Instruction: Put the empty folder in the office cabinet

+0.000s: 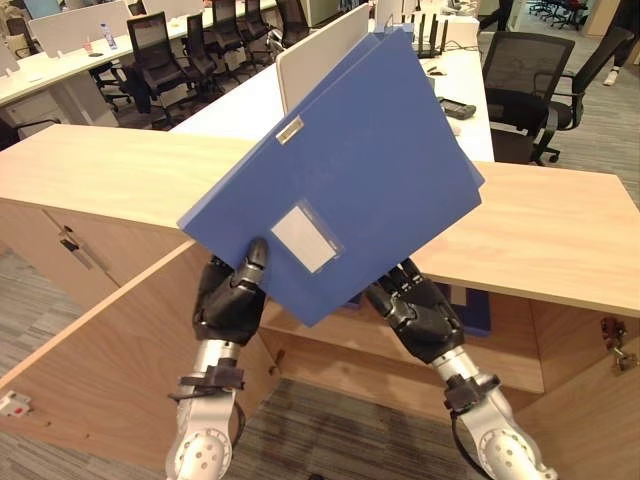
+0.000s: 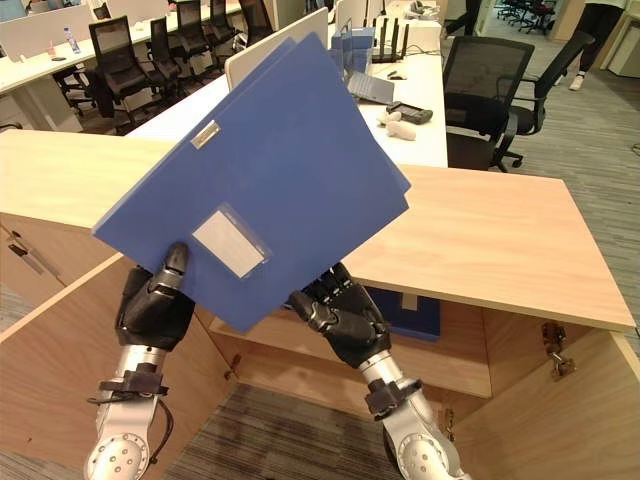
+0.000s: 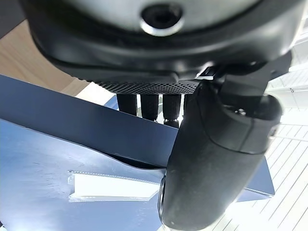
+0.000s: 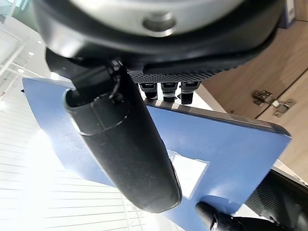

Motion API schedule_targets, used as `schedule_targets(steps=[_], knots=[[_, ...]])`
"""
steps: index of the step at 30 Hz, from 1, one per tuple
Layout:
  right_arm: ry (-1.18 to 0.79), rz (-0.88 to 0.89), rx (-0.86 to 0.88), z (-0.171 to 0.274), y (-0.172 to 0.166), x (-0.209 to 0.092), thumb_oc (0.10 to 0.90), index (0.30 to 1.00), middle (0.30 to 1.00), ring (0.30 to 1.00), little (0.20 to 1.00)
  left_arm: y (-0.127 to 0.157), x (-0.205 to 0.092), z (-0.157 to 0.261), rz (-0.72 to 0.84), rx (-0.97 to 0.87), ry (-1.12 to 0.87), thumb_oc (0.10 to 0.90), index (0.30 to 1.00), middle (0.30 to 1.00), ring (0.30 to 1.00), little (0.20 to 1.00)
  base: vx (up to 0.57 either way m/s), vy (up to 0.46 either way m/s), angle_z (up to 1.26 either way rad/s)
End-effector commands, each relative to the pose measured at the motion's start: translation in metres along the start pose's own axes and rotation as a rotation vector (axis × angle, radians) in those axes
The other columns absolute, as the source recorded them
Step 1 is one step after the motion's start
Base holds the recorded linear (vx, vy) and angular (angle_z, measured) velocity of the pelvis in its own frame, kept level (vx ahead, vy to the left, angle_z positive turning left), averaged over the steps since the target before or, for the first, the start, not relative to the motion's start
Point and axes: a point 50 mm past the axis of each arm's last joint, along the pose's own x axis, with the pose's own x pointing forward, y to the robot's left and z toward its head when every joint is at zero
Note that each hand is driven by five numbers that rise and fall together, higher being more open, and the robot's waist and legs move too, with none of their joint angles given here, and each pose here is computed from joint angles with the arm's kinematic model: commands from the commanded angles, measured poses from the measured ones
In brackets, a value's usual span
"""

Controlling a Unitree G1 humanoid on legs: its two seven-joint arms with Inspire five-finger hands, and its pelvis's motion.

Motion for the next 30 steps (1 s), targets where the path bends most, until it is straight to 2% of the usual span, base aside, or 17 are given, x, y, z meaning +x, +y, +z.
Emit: schedule_targets(steps=[1,14,21,30], knots=[[-0.305,0.318,-0.055,0.05,0.057,0.036,0.8,0.9,0.9,0.9,0.9,-0.034,0.028,0.011,-0.244,0.019,-0.077,0.4,0.3,0.3,0.3,0.3,0.0,0.0,0.0],[-0.333,0.285,-0.022,0.046,0.055,0.046,0.8,0.9,0.9,0.9,0.9,-0.039,0.02,-0.013,-0.302,-0.018,0.083,0.4,0.3,0.3,0.3,0.3,0.0,0.0,0.0],[-0.325,0.288,-0.019,0.043,0.055,0.051,0.8,0.9,0.9,0.9,0.9,-0.049,0.013,-0.024,-0.403,-0.047,0.194,0.4,0.3,0.3,0.3,0.3,0.0,0.0,0.0],[-0.353,0.287,-0.02,0.05,0.052,0.052,0.8,0.9,0.9,0.9,0.9,-0.039,0.004,-0.025,-0.446,-0.028,0.299,0.4,0.3,0.3,0.3,0.3,0.0,0.0,0.0]])
